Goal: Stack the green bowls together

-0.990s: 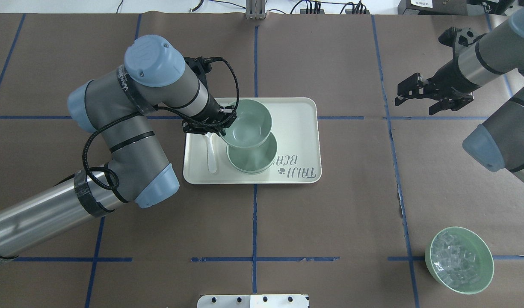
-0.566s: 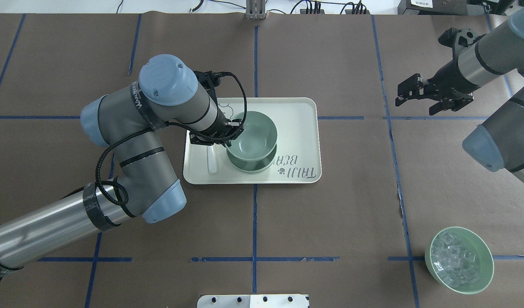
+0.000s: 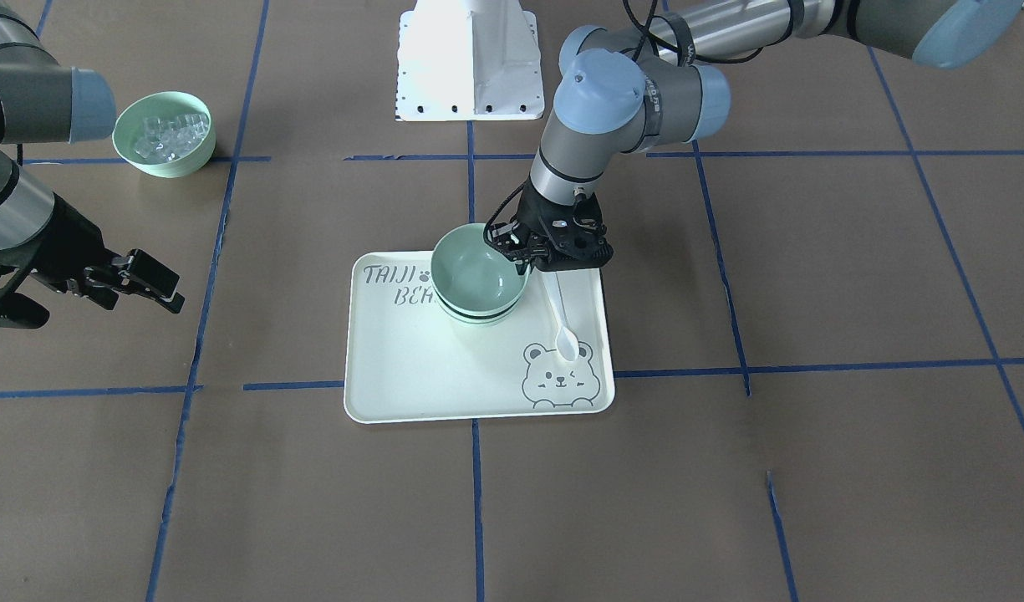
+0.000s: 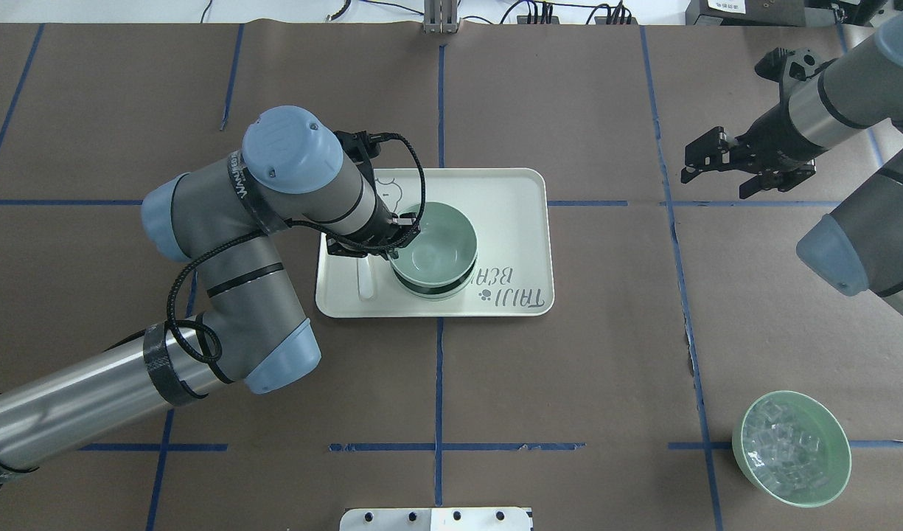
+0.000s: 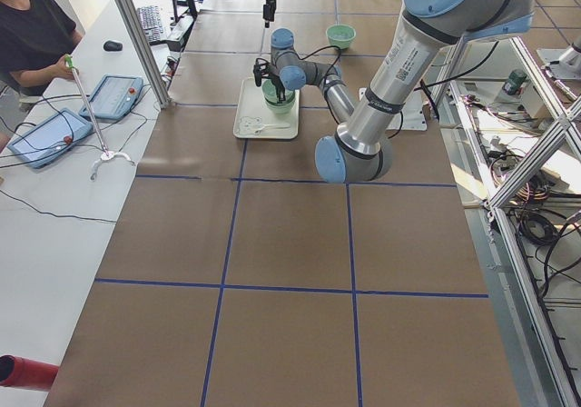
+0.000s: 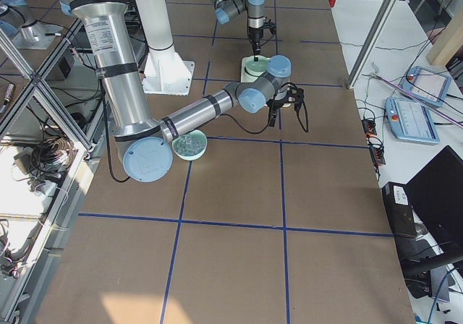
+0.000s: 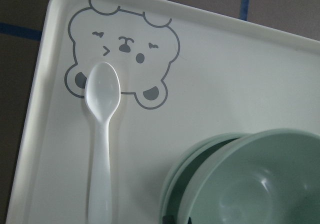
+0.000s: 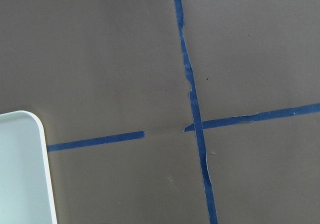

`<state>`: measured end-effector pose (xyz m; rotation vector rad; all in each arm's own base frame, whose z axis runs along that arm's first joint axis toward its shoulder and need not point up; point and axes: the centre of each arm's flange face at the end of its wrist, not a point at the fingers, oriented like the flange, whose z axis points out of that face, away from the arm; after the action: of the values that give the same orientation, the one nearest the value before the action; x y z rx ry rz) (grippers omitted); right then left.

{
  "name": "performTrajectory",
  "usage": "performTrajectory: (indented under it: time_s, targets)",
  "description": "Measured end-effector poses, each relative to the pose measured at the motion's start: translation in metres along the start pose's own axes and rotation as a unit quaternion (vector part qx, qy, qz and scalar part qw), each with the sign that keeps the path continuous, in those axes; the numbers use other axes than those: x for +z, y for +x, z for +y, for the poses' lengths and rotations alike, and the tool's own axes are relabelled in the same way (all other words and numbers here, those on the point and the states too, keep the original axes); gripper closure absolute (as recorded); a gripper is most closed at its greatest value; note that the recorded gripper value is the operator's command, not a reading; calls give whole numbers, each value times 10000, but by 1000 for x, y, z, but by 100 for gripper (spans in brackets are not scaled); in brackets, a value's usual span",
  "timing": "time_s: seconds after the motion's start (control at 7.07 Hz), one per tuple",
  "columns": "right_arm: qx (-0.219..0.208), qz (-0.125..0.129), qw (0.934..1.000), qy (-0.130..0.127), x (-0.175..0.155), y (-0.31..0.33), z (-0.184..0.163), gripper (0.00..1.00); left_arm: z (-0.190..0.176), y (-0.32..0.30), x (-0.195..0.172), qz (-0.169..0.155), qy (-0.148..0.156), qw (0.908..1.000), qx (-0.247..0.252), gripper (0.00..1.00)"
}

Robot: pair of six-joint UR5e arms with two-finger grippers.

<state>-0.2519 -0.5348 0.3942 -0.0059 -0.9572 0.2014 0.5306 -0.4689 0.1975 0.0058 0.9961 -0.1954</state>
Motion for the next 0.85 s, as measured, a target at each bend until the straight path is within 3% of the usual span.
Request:
performTrajectory:
  time_s: [0.42,0.71,0.85]
  targets:
    - [4,-6,10000,-6,-1,1,0,0,3,0,-3,38,-1,10000,42,0]
    - [39,-49,10000,-13,-14,22,-11,0,-22,-45,-56,205,334,9987,336,0]
    - [-111,-1,9999,7,-24,54,-23,0,-42,-97,-86,119,594,9954,748,0]
